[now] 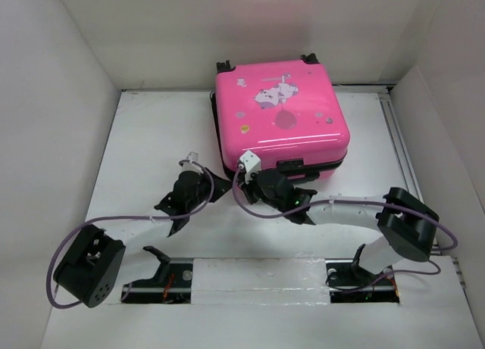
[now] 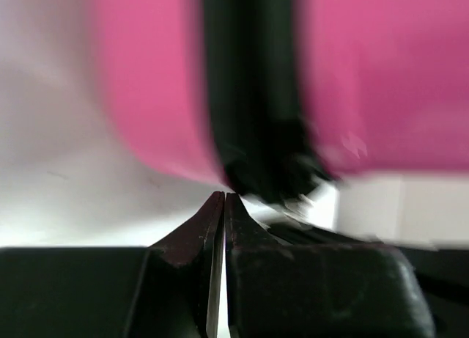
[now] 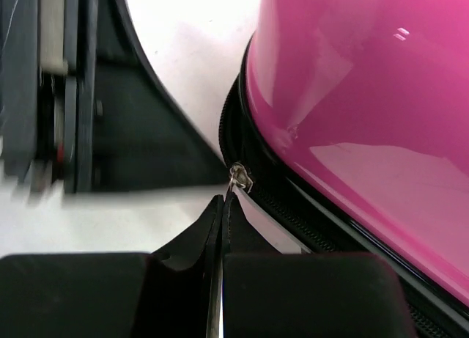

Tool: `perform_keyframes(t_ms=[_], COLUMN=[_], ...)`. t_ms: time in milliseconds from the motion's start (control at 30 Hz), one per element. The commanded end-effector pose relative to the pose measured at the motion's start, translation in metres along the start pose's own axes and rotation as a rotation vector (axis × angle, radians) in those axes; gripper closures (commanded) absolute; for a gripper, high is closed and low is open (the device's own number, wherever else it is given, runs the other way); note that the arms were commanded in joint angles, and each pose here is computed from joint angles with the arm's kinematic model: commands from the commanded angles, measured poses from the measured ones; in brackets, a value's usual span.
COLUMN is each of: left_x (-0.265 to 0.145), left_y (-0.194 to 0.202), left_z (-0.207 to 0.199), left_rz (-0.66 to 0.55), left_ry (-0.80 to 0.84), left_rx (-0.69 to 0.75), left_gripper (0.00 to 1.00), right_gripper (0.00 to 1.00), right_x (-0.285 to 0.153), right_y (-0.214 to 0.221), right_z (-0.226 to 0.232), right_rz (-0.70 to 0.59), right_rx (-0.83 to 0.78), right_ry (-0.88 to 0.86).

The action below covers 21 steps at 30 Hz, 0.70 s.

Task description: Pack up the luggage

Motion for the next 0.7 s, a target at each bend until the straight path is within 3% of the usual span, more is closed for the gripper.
perform_keyframes(t_ms=[0,133,200,300,333,433,567,633,667], left_x=[-0.014,-0.021,-0.029,-0.049,-0.052,-0.074,-0.072,-0.063,-0.038], left_y=[-0.005,-0.004,-0.017,-0.035,-0.046,-0.066,-0.103,-0.134,-0.152], left_z=[-0.061,-0.066,-0.071,-0.071,-0.068,-0.079,-0.093,-0.11,-0.099], left_rz=[0.064,0.072,-0.023,-0.199,-0.32,-0.507,-0.644,-0.676,-0.619], left_ry=[0.34,0.37,0.309,0.227,0.154,0.221,0.15,0.152,0.114], left_rx=[0.027,0.088,0.126,0.169,0.146,0.089,0.079,0.079,0.098], left_gripper=[0.99,0.93,0.87,0.69,0.64,0.43,0.25,0.21,0.17], right_gripper=[1.0,1.0,1.0,1.0,1.0,1.0,1.0,1.0,1.0], right_x=[-0.001,-0.025,-0.043,-0.063,-0.066,-0.07,-0.072,-0.077,-0.08], right_y=[-0.003,0.008,0.002,0.008,0.012,0.01,0.021,0.023,0.026], right_z=[0.061,0.058,0.052,0.044,0.042,0.042,0.042,0.042,0.044], right_rz=[0.02,0.02,-0.023,-0.027,-0.008,-0.006,0.027,0.03,0.032], right_rx=[-0.033,-0.034,-0.001,0.012,0.008,0.008,-0.001,0.019,0.014], right_ry=[-0.3,-0.266,-0.251,-0.24,-0.235,-0.248,-0.261,-0.272,-0.283])
Point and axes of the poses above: each gripper's point midway between its finger pads, its own x axis out along the fingers, its own z axis along the line the jaws close on, y = z × x, the point moved 10 cm from there along -x, back along the fingers, and after that the axes turned 6 degrees about x, right-handed, at the moved point
